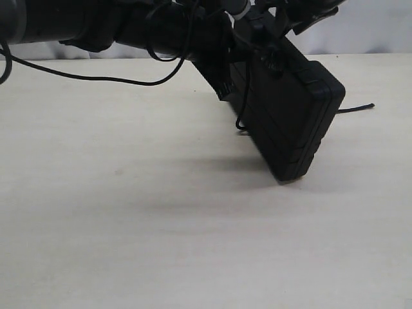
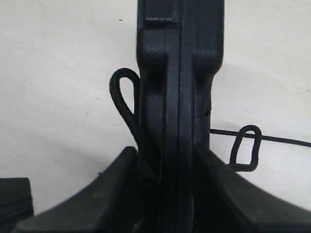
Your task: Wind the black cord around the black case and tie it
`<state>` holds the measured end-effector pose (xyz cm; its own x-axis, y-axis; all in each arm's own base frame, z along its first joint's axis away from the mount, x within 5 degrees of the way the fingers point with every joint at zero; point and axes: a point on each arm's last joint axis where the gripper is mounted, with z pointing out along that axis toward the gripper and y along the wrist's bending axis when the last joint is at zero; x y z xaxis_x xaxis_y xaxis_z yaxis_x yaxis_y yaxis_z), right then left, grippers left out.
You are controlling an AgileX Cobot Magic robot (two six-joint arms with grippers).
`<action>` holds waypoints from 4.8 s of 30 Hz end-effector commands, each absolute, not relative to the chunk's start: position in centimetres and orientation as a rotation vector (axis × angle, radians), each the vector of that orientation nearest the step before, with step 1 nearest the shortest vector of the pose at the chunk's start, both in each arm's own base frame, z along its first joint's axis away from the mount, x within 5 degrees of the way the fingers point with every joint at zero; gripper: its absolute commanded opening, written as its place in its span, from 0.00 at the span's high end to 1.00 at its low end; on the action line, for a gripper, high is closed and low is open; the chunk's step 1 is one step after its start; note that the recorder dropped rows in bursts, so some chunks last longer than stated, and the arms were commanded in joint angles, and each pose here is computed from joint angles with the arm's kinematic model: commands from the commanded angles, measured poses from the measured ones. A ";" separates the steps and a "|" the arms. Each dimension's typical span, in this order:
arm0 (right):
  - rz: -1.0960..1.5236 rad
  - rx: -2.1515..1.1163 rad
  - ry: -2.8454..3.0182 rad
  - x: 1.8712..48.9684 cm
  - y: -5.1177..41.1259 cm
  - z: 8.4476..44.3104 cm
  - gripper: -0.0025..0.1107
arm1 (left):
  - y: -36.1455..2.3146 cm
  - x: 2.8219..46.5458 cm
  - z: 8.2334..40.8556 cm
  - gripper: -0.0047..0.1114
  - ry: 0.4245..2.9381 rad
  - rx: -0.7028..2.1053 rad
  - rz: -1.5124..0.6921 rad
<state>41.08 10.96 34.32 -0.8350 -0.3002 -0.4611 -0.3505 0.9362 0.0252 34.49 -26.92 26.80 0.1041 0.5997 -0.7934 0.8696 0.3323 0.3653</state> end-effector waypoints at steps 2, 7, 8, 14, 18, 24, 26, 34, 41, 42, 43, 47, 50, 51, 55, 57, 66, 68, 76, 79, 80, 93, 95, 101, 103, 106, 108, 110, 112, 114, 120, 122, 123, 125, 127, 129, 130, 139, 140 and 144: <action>0.168 -0.546 2.576 40.0 11.0 36.0 0.94 | -25.9 35.1 27.0 0.96 1.613 1.343 -0.330; 0.222 -0.562 2.574 39.1 11.5 35.5 0.94 | -22.7 37.0 26.8 0.96 1.731 1.223 -0.361; 0.214 -0.573 2.578 39.0 11.7 35.2 0.94 | -22.2 37.2 26.8 0.96 1.746 1.212 -0.377; 0.119 -0.704 2.581 38.1 14.7 33.3 0.94 | -19.5 38.3 26.8 0.96 1.810 1.132 -0.464; -0.039 -0.670 2.579 37.9 15.0 33.3 0.94 | -19.2 38.4 26.8 0.96 1.815 1.131 -0.477; -0.057 -0.645 2.592 38.0 14.9 32.2 0.94 | -19.2 38.4 26.8 0.96 1.815 1.128 -0.479; -0.055 -0.647 2.585 38.1 15.0 31.8 0.94 | -19.2 38.4 26.8 0.96 1.815 1.126 -0.481; -0.167 -0.622 2.565 38.9 14.5 30.7 0.94 | -19.3 38.3 26.9 0.96 1.814 1.118 -0.504; -0.158 -0.632 2.555 38.9 14.6 29.6 0.94 | -19.3 38.3 26.9 0.96 1.812 1.121 -0.502; -0.158 -0.632 2.553 38.9 14.6 29.6 0.94 | -19.3 38.3 26.9 0.96 1.812 1.121 -0.502; -0.158 -0.640 2.541 39.0 14.6 30.0 0.94 | -19.3 38.3 26.9 0.96 1.811 1.123 -0.501; -0.112 -0.586 2.423 38.1 14.2 34.5 0.94 | -19.3 38.3 26.9 0.96 1.797 1.140 -0.486; -0.056 -0.527 2.359 37.3 13.2 37.6 0.94 | -19.2 38.5 26.9 0.96 1.792 1.135 -0.462; -0.056 -0.515 2.345 37.1 12.9 38.2 0.94 | -19.2 38.5 26.9 0.96 1.793 1.129 -0.454; -0.218 -0.342 2.367 38.0 9.1 38.4 0.94 | -19.2 38.4 26.9 0.96 1.792 1.136 -0.465; -0.279 -0.258 2.461 39.1 6.8 36.7 0.94 | -19.3 38.3 26.9 0.96 1.791 1.149 -0.483; 0.134 -0.329 2.683 41.1 6.2 29.1 0.94 | -19.0 38.5 26.9 0.96 1.795 1.131 -0.461; 0.184 -0.386 2.680 41.1 7.4 28.7 0.94 | -18.9 38.7 26.9 0.96 1.797 1.122 -0.449; 0.218 -0.563 2.658 39.9 12.3 28.6 0.94 | -17.9 39.1 26.9 0.96 1.814 1.089 -0.437; 0.226 -0.595 2.640 39.5 13.3 29.0 0.94 | -17.2 39.3 26.9 0.96 1.835 1.069 -0.461; 0.229 -0.604 2.631 39.3 13.5 29.3 0.94 | -16.9 39.3 26.9 0.96 1.839 1.080 -0.486; 0.184 -0.550 2.604 38.3 12.1 31.7 0.94 | -16.0 37.5 21.9 0.86 1.977 1.471 -0.731; 0.180 -0.489 2.632 38.5 11.0 31.4 0.94 | -16.2 37.7 20.3 0.74 2.003 1.481 -0.793; 0.147 -0.269 2.686 39.5 5.7 29.8 0.94 | -18.0 38.0 16.3 0.53 2.018 1.567 -0.749; 0.153 -0.202 2.693 39.7 4.1 29.1 0.94 | -18.4 38.2 15.8 0.53 2.022 1.563 -0.708; 0.156 -0.129 2.714 40.2 2.3 27.4 0.94 | -18.7 38.8 15.3 0.53 2.022 1.539 -0.589; 0.160 -0.110 2.739 40.6 1.9 26.3 0.94 | -18.7 39.3 14.9 0.53 2.029 1.511 -0.534; 0.159 -0.116 2.758 40.9 1.9 25.4 0.94 | -18.6 39.5 14.5 0.53 2.034 1.498 -0.513; 0.161 -0.121 2.774 41.3 2.1 24.5 0.94 | -18.8 39.4 14.0 0.56 2.044 1.502 -0.538; 0.165 -0.121 2.794 41.6 2.2 23.5 0.94 | -19.1 38.9 14.0 0.70 2.031 1.547 -0.589; 0.147 -0.145 2.814 41.6 2.1 23.1 0.94 | -21.5 37.3 14.1 0.96 1.860 1.750 -0.607; 0.126 -0.148 2.815 41.6 1.9 23.1 0.94 | -22.1 37.0 14.5 0.96 1.824 1.762 -0.607; 0.121 -0.134 2.815 41.6 1.5 23.1 0.94 | -22.4 37.0 15.2 0.96 1.798 1.738 -0.620; 0.124 -0.100 2.816 41.6 0.8 23.1 0.94 | -22.8 36.9 16.4 0.96 1.743 1.694 -0.642; 0.120 -0.077 2.817 41.6 0.2 22.8 0.94 | -23.0 36.9 17.3 0.96 1.702 1.663 -0.668; 0.114 -0.034 2.810 41.5 -0.6 22.1 0.94 | -23.1 36.9 17.6 0.96 1.683 1.664 -0.659; 0.108 -0.014 2.804 41.5 -1.1 21.6 0.94 | -23.1 36.9 17.6 0.96 1.679 1.668 -0.657; 0.127 0.328 2.803 42.3 -5.5 17.5 0.59 | -23.0 36.8 17.5 0.96 1.669 1.690 -0.651; 0.133 0.396 2.767 42.6 -6.3 17.3 0.57 | -23.0 36.8 17.5 0.96 1.669 1.690 -0.651; 0.285 0.735 2.583 43.6 -8.5 16.2 0.57 | -23.0 36.8 17.5 0.96 1.669 1.690 -0.651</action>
<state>43.00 -7.20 16.77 -0.8575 0.3919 -0.3332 0.3411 0.9181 0.2020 36.99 -22.85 17.24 0.0569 0.6688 -0.7413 0.9925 0.0423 0.1143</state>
